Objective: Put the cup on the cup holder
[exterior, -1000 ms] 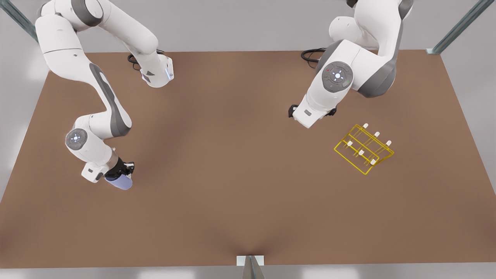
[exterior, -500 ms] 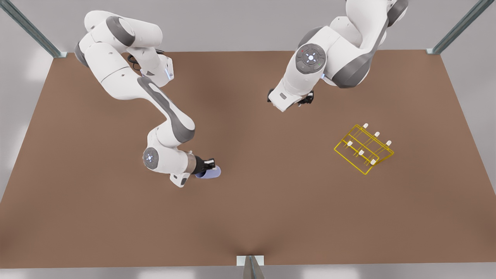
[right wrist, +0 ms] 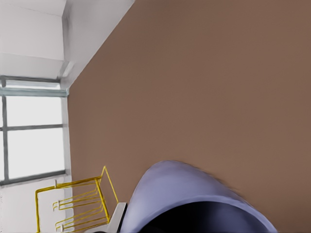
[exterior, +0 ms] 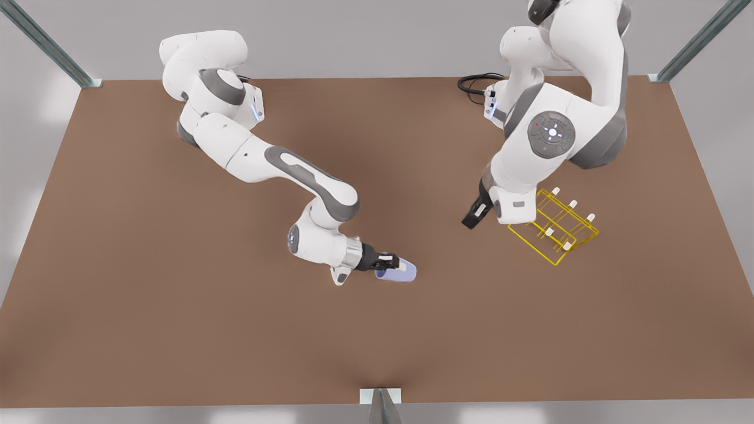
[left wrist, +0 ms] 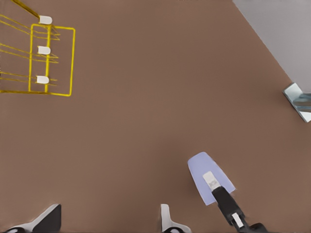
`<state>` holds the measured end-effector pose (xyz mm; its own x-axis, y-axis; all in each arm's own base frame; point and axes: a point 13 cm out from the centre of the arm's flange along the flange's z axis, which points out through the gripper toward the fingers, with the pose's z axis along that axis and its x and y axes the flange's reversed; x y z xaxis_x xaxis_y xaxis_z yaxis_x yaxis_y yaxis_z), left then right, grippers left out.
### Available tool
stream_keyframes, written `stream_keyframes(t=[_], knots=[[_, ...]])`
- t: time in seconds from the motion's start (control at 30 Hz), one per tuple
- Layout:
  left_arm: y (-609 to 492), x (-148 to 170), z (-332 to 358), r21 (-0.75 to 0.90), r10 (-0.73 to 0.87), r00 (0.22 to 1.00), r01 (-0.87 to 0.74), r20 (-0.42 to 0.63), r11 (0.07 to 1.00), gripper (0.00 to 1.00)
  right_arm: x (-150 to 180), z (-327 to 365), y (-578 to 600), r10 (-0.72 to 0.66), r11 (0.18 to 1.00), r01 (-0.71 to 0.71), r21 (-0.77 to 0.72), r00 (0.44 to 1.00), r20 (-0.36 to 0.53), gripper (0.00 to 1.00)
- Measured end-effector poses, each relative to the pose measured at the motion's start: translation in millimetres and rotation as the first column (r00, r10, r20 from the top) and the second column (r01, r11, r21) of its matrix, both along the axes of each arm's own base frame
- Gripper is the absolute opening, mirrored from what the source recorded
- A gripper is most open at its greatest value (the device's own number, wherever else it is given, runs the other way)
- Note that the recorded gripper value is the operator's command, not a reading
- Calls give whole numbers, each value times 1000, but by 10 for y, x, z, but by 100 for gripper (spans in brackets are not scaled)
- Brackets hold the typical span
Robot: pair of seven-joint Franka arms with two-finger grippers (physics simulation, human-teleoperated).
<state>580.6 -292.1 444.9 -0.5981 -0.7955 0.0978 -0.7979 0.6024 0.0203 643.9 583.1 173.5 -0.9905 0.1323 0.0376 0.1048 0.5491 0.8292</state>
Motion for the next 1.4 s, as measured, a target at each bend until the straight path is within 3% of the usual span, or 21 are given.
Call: stream_keyframes(t=[0.23, 0.33, 0.53, 0.57, 0.6, 1.17, 1.4], knots=[[-172, 266, -456, 16, 251, 967, -250, -44, 968, 100, -95, -219, 234, 4, 997, -1, 78, 999, -40, 21], [-163, 541, -899, 26, 350, 934, -349, -67, 937, 100, -101, -353, 283, 11, 997, -8, 75, 999, -36, 21], [-98, 907, -1395, 45, 469, 883, -468, -13, 882, 100, -204, -580, 364, 33, 998, -31, 54, 999, -34, 21], [-138, 930, -1486, 45, 475, 880, -475, -10, 879, 100, -227, -623, 372, 37, 998, -35, 50, 999, -36, 81], [-178, 946, -1554, 43, 479, 878, -479, -6, 877, 100, -251, -666, 382, 41, 998, -40, 46, 998, -38, 100], [-797, 708, -1989, 52, 455, 890, -455, 16, 889, 100, -185, -927, 1, 55, 998, -55, 9, 997, -52, 100], [-1014, 662, -2055, 34, 452, 892, -453, 24, 891, 100, -367, -949, -617, 98, 995, -95, 30, 990, -98, 100]])
